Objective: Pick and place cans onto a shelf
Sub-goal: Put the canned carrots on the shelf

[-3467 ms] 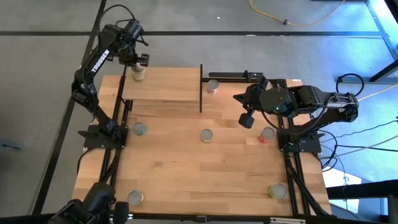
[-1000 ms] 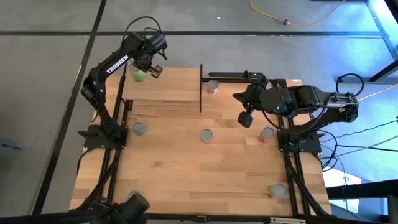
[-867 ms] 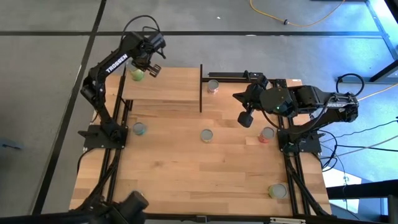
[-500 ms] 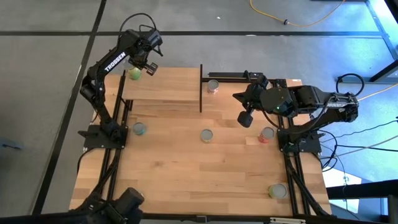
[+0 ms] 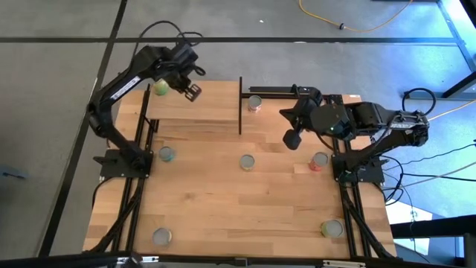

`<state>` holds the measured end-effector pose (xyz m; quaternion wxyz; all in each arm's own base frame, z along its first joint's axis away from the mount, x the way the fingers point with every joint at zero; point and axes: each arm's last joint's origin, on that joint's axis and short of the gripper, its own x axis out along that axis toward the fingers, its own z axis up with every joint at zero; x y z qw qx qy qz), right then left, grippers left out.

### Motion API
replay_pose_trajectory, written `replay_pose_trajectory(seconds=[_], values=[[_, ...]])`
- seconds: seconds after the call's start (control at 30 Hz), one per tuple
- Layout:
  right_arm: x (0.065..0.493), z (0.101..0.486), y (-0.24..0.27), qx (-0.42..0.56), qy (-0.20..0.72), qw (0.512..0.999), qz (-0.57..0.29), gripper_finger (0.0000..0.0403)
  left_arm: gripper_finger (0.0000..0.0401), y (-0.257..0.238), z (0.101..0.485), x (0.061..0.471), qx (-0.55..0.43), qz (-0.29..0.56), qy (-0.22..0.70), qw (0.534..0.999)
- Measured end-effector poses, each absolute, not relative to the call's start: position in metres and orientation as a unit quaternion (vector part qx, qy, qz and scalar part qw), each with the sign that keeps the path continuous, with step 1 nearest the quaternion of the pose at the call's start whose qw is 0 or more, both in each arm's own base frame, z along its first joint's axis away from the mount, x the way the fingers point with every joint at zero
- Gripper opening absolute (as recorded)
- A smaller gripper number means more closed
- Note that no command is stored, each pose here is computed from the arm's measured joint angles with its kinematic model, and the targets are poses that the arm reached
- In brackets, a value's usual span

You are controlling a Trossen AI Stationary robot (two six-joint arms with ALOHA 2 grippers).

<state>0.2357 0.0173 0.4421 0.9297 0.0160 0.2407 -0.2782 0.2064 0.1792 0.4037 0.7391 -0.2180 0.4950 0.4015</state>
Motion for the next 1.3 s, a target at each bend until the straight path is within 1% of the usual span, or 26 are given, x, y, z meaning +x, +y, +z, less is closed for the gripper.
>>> replay_pose_trajectory(seconds=[0.1, 0.2, 0.4, 0.53, 0.7, 0.8, 0.93, 1.07, 1.3], values=[[0.234, 0.439, 0.011, 0.034, 0.250, 0.921, -0.298, 0.0016, 0.0000, 0.155, 0.420, 0.207, -0.210, 0.359, 0.455, 0.787], [0.231, 0.435, 0.001, 0.069, 0.260, 0.905, -0.331, 0.0029, 0.0000, 0.133, 0.437, 0.200, -0.196, 0.330, 0.420, 0.823], [0.222, 0.427, -0.025, 0.116, 0.285, 0.862, -0.404, 0.0071, 0.0000, 0.098, 0.463, 0.180, -0.168, 0.297, 0.353, 0.871], [0.213, 0.421, -0.045, 0.157, 0.316, 0.829, -0.433, 0.0085, 0.0000, 0.085, 0.476, 0.167, -0.165, 0.289, 0.304, 0.893], [0.202, 0.413, -0.070, 0.247, 0.337, 0.771, -0.481, 0.0084, 0.0000, 0.079, 0.483, 0.157, -0.165, 0.287, 0.282, 0.901], [0.194, 0.408, -0.088, 0.283, 0.352, 0.735, -0.506, 0.0084, 0.0000, 0.079, 0.483, 0.157, -0.174, 0.292, 0.277, 0.899], [0.189, 0.398, -0.114, 0.299, 0.385, 0.686, -0.541, 0.0084, 0.0000, 0.079, 0.483, 0.157, -0.179, 0.294, 0.277, 0.897], [0.188, 0.383, -0.140, 0.307, 0.440, 0.641, -0.549, 0.0084, 0.0000, 0.080, 0.481, 0.160, -0.187, 0.297, 0.278, 0.894], [0.197, 0.352, -0.181, 0.298, 0.524, 0.598, -0.529, 0.0084, 0.0000, 0.080, 0.481, 0.160, -0.200, 0.297, 0.274, 0.892]])
